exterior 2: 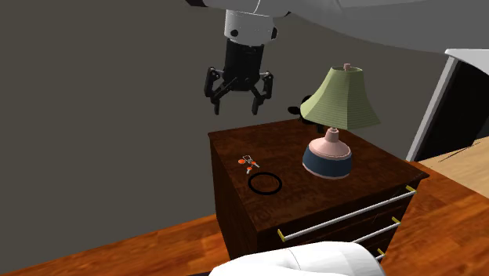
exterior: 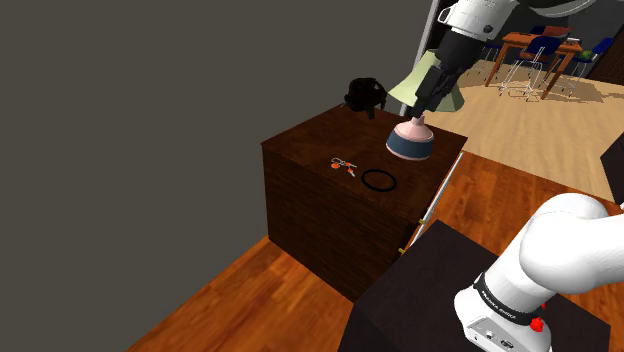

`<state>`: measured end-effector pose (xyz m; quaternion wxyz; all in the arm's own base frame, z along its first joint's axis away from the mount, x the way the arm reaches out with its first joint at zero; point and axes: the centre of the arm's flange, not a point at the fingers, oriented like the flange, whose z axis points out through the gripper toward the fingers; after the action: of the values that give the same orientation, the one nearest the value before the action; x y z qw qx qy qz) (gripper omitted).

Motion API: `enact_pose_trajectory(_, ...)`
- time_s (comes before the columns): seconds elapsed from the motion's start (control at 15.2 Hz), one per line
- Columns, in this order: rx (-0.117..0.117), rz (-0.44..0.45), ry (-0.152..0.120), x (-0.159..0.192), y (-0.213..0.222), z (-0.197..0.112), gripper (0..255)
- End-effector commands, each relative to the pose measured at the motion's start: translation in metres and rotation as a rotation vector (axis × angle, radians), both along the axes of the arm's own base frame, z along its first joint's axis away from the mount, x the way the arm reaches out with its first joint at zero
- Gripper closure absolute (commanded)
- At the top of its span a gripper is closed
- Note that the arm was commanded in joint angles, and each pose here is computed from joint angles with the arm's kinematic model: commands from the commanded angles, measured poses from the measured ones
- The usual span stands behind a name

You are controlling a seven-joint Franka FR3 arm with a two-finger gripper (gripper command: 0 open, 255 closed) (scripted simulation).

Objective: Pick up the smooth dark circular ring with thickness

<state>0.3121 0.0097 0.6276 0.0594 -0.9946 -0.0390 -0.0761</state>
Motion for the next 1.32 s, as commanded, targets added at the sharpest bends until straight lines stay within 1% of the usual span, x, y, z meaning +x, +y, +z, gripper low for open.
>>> enact_pose_trajectory(0.0,0.0,0.0,0.0,0.0,0.0,0.0,0)
enact_pose_trajectory(1.25,-0.111,0.05,0.096,0.106,-0.103,-0.198,0)
